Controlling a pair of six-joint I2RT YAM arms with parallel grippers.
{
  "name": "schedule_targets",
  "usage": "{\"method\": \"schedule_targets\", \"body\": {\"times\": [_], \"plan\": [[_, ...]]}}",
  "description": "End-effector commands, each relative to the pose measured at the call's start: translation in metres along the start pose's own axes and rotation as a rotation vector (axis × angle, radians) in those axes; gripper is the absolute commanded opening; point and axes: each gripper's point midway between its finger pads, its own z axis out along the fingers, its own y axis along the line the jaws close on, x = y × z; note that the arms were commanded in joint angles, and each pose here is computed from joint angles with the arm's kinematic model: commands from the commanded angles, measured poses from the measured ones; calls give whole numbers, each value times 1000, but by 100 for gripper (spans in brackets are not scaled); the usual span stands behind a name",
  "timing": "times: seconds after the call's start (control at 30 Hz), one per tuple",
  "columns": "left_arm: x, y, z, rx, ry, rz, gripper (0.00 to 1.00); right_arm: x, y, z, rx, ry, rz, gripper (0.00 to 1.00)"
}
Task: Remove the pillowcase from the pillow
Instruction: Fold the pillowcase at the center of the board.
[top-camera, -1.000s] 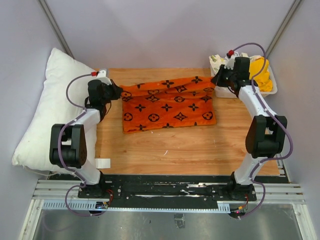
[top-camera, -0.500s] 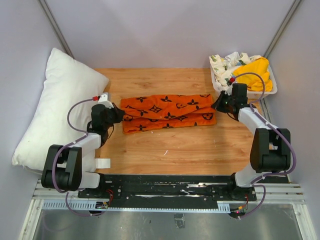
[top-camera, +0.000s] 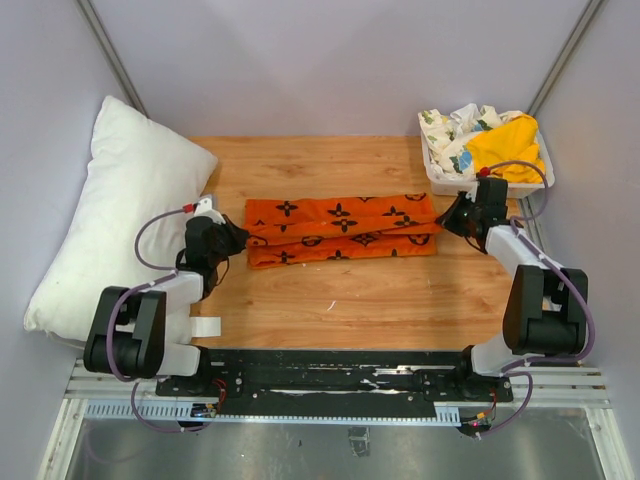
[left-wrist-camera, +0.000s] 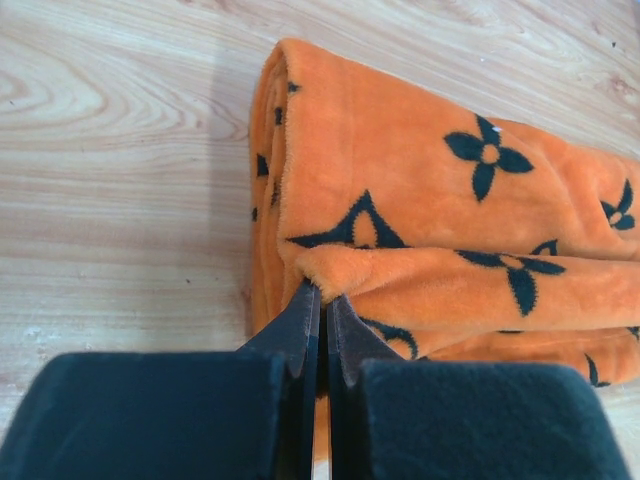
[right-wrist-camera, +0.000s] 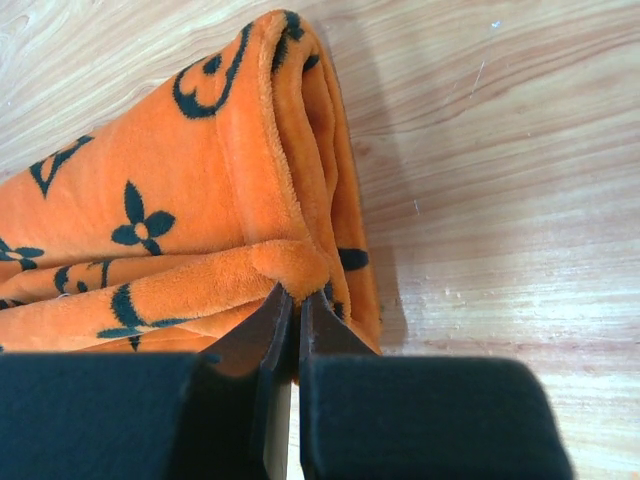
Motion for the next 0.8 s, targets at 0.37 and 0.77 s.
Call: {"method": "schedule_targets", "body": {"times": [0.37,0.77], "plan": [[25,7,1,-5,51,-86,5,46,-36,6,70,8,175,3],[-86,-49,-38,107,-236,8,99,-27,-7,-62,88,-283,97,80]]}}
